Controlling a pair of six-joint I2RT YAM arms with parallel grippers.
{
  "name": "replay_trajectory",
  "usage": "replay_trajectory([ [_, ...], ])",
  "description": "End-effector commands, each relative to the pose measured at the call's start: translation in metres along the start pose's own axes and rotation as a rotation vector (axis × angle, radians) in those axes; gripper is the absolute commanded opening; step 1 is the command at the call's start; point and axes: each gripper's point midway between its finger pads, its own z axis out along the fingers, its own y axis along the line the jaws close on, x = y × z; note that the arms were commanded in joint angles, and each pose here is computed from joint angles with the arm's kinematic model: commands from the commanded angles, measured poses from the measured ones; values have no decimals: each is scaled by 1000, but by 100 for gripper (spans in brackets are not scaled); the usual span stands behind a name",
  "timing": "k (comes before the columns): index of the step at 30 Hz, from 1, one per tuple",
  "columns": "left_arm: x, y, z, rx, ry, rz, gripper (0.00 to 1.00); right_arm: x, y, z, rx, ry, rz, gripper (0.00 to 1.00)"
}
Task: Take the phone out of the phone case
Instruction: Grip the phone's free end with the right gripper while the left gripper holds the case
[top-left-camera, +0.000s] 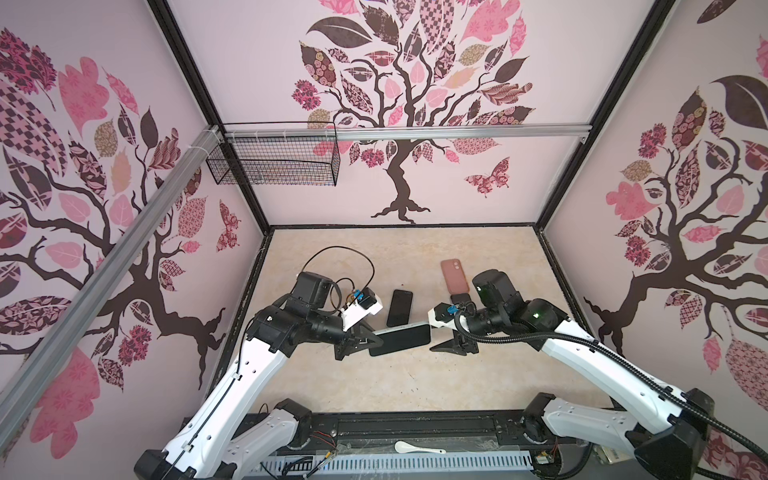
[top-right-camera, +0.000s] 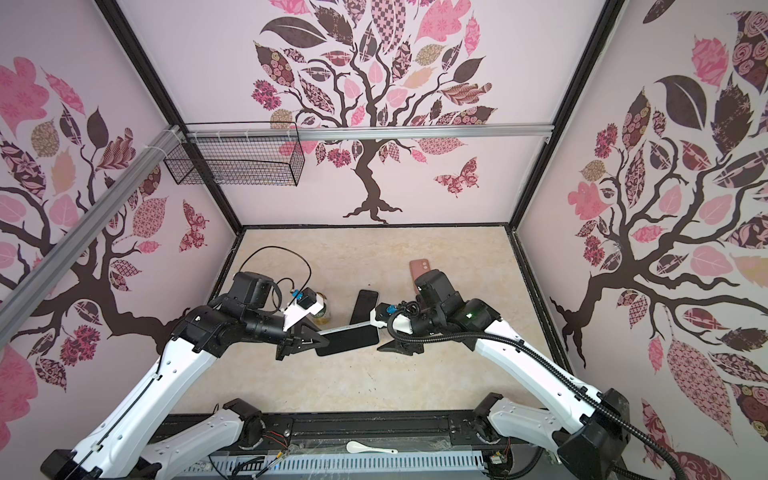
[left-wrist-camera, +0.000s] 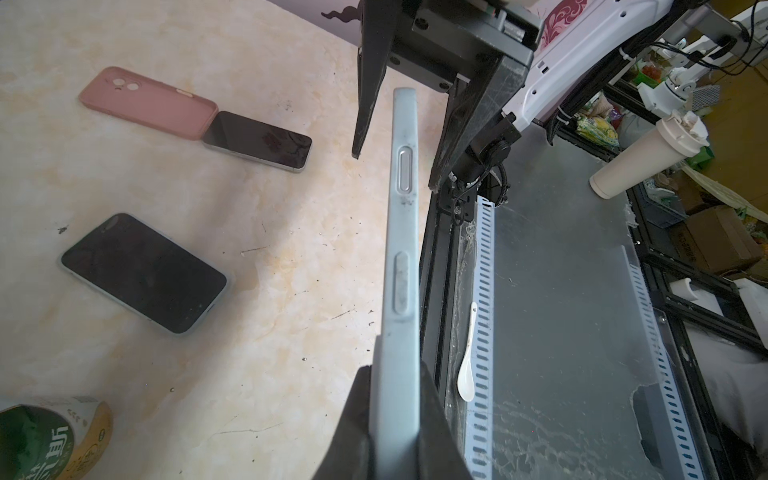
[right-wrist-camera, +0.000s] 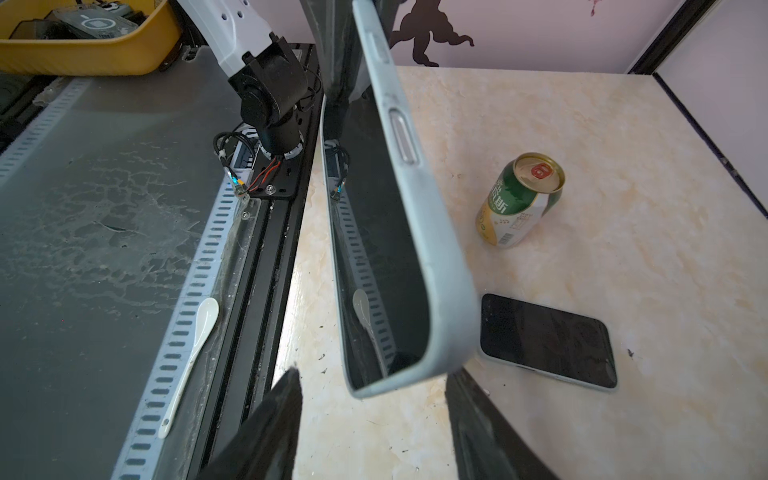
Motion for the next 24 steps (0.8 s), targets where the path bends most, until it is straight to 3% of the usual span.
replay_trajectory([
  [1,-22,-12,-12,17,-63,84,0,-8,2,-2,-12,-36,-5,49],
  [6,-22,-11,-10,29,-59,73,0,-2,8,4,-2,1,-67,37],
  [24,-27,-12,-13,28,-60,76,0,0,11,8,-18,-12,-88,43],
])
